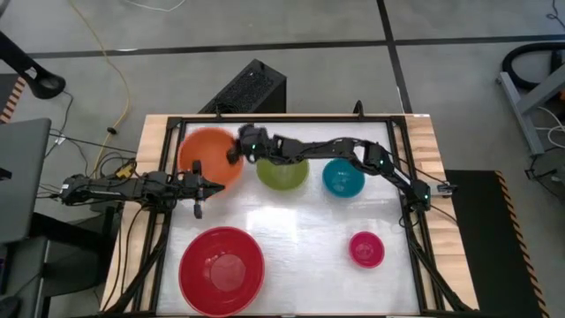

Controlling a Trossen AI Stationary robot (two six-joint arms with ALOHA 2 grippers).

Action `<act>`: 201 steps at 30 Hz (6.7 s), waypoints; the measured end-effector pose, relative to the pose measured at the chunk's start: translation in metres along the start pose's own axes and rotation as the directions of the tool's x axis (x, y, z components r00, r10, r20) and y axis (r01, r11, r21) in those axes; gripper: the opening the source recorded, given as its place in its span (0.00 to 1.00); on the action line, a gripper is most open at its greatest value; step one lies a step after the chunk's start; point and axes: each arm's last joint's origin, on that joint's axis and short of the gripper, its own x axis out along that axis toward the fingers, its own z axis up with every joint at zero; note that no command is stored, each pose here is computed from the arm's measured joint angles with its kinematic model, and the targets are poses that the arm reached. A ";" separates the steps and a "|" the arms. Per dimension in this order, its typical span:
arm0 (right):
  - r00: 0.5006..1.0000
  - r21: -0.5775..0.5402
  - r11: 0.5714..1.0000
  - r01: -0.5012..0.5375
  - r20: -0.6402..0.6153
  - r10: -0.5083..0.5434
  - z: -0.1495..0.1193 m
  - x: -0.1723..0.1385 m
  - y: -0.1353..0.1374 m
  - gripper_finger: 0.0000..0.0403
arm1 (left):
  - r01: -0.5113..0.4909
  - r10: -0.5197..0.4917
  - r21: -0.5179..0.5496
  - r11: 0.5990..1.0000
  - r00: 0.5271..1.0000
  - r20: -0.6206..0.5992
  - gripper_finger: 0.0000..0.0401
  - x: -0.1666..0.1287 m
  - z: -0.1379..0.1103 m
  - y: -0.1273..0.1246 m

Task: Nest bowls inside each other
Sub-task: Stack the orange bowl on top of the red bowl, then stack the green bowl on top of the orange stacked bowls

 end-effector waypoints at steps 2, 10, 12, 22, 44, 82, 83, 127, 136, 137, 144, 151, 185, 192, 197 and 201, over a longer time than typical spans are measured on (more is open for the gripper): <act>0.995 -0.004 0.997 0.073 0.062 -0.072 0.010 0.004 -0.014 0.05 | 0.000 0.000 0.000 1.000 1.000 0.000 0.00 0.000 0.000 0.000; 0.972 0.043 0.979 0.199 0.121 -0.203 0.049 0.007 -0.063 0.05 | 0.000 0.000 0.000 1.000 1.000 0.000 0.00 0.000 0.000 0.000; 0.968 0.038 0.976 0.215 0.127 -0.218 0.066 -0.005 -0.063 0.05 | 0.000 0.000 0.000 1.000 1.000 0.000 0.00 0.000 0.000 0.000; 0.936 -0.135 0.948 0.288 0.247 -0.249 0.145 -0.142 0.012 0.05 | 0.000 0.000 0.000 1.000 1.000 0.000 0.00 0.000 0.000 0.000; 0.954 -0.131 0.946 -0.296 0.004 0.300 -0.043 -0.320 0.178 0.05 | 0.000 0.000 0.000 1.000 1.000 0.000 0.00 0.000 0.000 0.000; 0.833 0.012 0.950 -0.313 -0.477 0.280 -0.131 -0.178 0.203 0.05 | 0.000 0.000 0.003 1.000 1.000 -0.017 0.00 0.001 -0.001 0.000; 0.833 0.011 0.950 -0.311 -0.479 0.278 -0.131 -0.178 0.203 0.05 | 0.000 0.000 0.003 1.000 1.000 -0.019 0.00 0.001 -0.002 0.000; 0.709 -0.298 0.922 0.245 -0.594 -0.380 0.010 -0.187 0.036 0.30 | 0.000 0.000 0.004 1.000 1.000 -0.021 0.00 0.001 -0.002 0.000; 0.686 -0.135 0.925 0.356 -0.634 -0.357 0.024 -0.162 -0.069 0.54 | 0.000 0.000 0.004 1.000 1.000 -0.021 0.00 0.001 -0.002 0.000; 0.676 -0.134 0.917 0.375 -0.637 -0.370 0.022 -0.161 -0.077 0.57 | 0.000 0.000 0.004 1.000 1.000 -0.021 0.00 0.001 -0.002 0.000; 0.671 -0.112 0.933 0.342 -0.666 -0.326 0.005 -0.156 -0.096 0.68 | -0.001 0.001 0.004 1.000 1.000 -0.021 0.00 0.001 -0.002 0.000; 0.700 -0.075 0.957 0.279 -0.667 -0.256 -0.010 -0.148 -0.099 0.69 | -0.001 0.001 0.004 1.000 1.000 -0.021 0.00 0.001 -0.002 0.000; 0.894 -0.004 0.996 0.094 -0.439 -0.086 0.029 -0.200 -0.031 0.05 | 0.000 0.000 0.004 1.000 1.000 -0.021 0.00 0.001 -0.002 0.000; 0.941 0.065 0.974 -0.216 -0.252 0.225 0.028 -0.249 0.046 0.05 | 0.000 0.000 0.004 1.000 1.000 -0.021 0.00 0.001 -0.002 0.000; 0.891 0.097 0.916 -0.389 -0.213 0.401 0.000 -0.260 0.096 0.05 | 0.000 0.000 0.004 1.000 1.000 -0.021 0.00 0.001 -0.002 0.000; 0.848 0.099 0.880 -0.465 -0.235 0.475 -0.013 -0.268 0.138 0.05 | 0.000 0.000 0.004 1.000 1.000 -0.021 0.00 0.001 -0.002 0.000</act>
